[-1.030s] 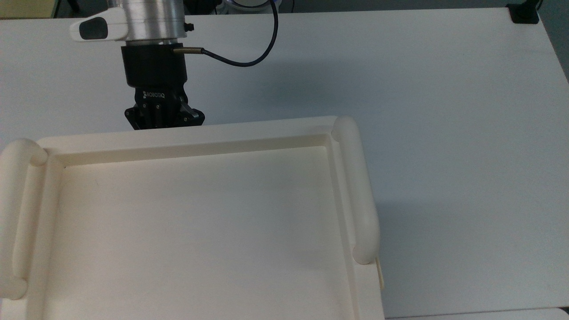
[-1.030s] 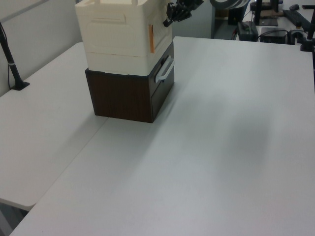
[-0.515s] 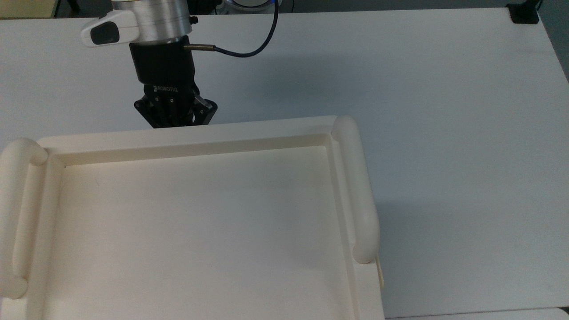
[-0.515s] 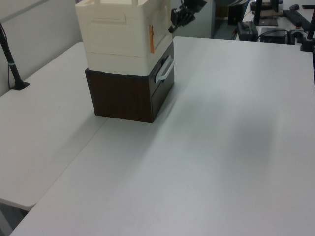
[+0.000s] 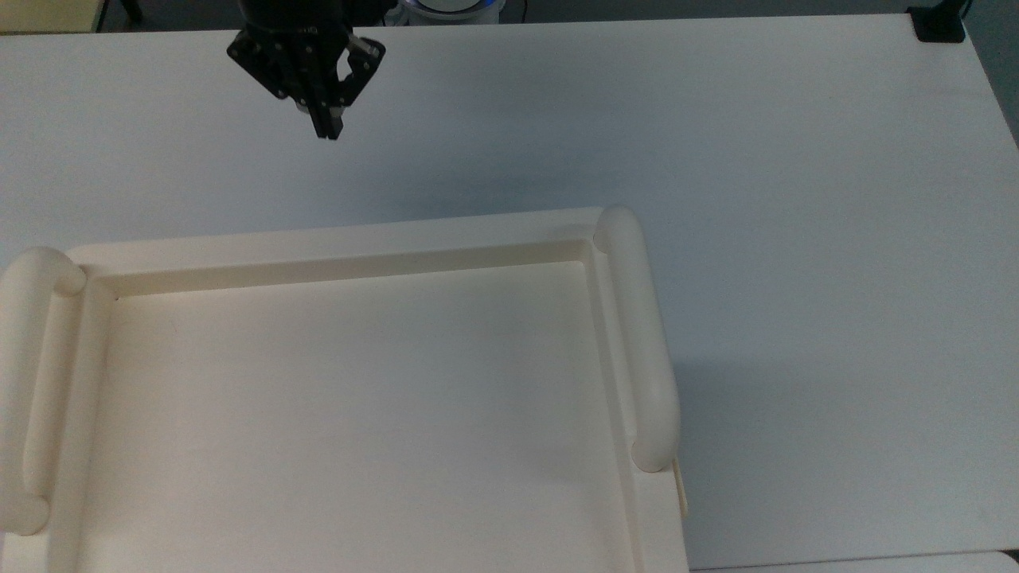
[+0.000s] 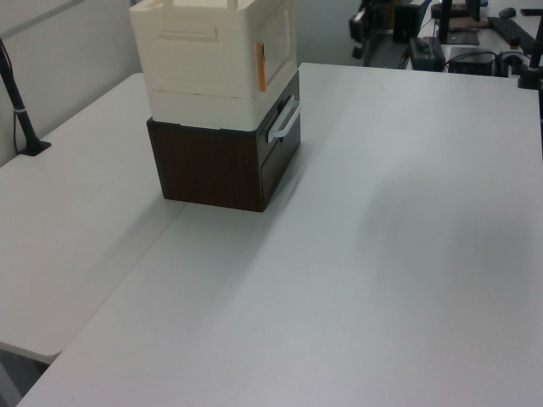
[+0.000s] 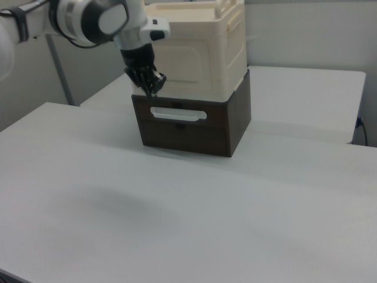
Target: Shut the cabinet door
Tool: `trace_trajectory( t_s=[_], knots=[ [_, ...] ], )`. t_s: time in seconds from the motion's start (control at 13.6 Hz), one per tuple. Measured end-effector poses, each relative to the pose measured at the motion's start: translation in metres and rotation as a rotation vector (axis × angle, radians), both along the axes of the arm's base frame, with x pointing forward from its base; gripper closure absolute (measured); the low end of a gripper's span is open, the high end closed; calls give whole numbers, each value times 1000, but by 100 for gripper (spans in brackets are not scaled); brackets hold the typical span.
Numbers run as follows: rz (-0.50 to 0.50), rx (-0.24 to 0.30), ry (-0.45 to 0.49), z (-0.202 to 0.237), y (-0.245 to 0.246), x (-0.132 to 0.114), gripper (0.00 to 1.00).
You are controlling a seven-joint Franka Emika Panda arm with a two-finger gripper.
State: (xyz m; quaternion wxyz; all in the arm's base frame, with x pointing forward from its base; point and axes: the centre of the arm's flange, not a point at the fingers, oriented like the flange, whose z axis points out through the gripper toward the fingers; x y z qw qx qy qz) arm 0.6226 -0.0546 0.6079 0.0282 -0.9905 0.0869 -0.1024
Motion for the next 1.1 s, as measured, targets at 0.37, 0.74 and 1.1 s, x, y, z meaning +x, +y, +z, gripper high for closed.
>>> trace_trajectory(
  t_s=[0.37, 0.74, 1.1],
  knots=[
    [44, -22, 123, 54, 11, -71, 35],
    [132, -64, 177, 46, 56, -89, 0],
    [111, -69, 100, 37, 45, -70, 0]
  ],
)
